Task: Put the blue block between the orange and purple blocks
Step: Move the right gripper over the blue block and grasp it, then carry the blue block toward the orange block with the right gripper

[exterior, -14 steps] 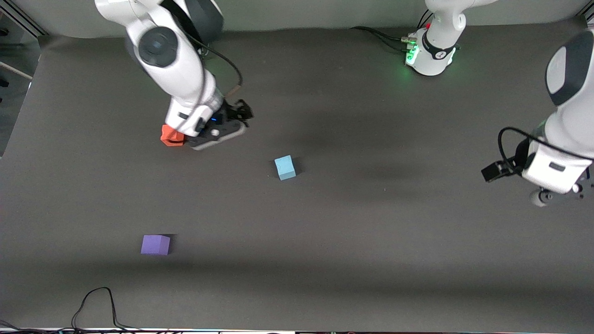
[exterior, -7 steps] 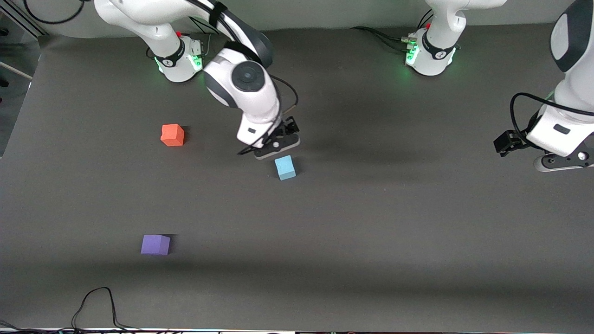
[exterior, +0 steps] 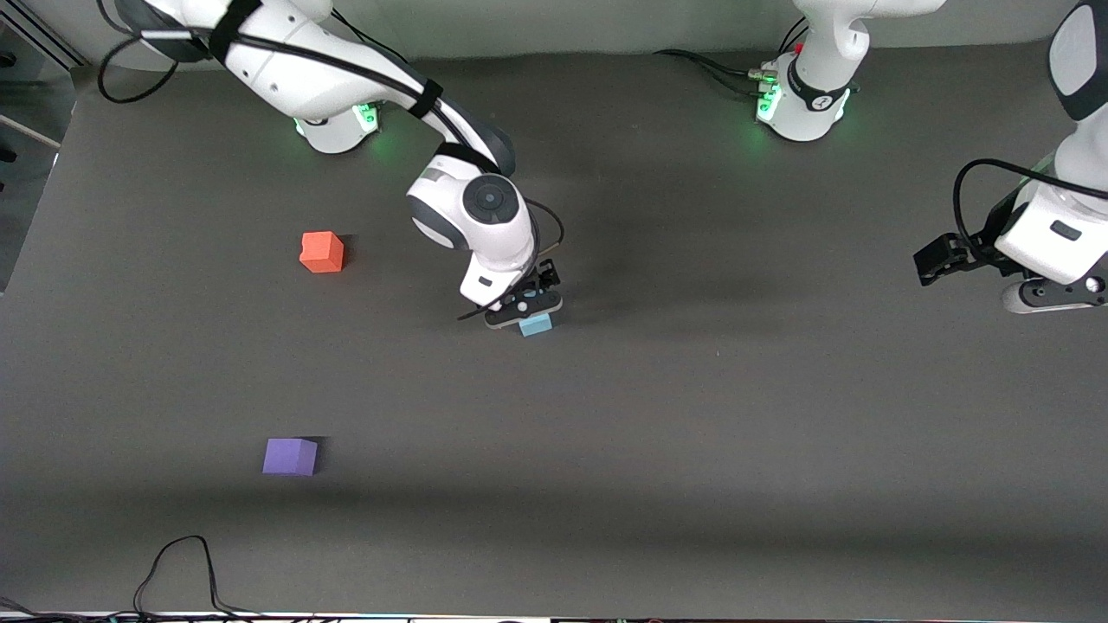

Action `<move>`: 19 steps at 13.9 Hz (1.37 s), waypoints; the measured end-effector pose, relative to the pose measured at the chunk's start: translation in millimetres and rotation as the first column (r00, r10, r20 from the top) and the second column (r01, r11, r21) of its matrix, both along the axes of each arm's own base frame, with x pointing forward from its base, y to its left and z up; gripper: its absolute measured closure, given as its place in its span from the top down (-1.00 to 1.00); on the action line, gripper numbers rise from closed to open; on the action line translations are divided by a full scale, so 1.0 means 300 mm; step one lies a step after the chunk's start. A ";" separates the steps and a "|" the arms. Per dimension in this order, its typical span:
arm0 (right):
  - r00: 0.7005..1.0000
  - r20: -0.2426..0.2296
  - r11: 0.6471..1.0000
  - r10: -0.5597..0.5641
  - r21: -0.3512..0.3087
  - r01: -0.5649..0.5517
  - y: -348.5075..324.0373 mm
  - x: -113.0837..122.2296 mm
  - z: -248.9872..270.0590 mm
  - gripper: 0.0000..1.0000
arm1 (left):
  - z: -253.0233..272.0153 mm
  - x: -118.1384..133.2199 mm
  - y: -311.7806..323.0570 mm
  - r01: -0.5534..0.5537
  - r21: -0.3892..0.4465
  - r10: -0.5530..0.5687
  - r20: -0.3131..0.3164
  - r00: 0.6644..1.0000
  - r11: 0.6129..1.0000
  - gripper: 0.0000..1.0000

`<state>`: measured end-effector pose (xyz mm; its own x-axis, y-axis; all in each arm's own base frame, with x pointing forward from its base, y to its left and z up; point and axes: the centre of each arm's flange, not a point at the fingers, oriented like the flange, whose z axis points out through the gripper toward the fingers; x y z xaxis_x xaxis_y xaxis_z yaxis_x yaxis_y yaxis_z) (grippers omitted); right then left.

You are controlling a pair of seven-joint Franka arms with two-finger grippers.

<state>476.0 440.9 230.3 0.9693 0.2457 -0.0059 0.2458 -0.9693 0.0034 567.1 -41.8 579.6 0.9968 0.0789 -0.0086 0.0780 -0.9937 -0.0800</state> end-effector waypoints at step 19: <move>0.993 0.048 0.993 -0.110 -0.025 0.111 -0.098 0.107 0.062 0.02 | 0.001 -0.007 0.003 0.031 -0.009 -0.032 -0.043 0.999 0.999 1.00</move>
<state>508.1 411.6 248.8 0.9899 0.1375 0.0342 0.1361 -0.9899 0.0396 564.9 -41.0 580.0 0.9975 0.0472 -0.0520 0.0432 -0.9963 -0.0748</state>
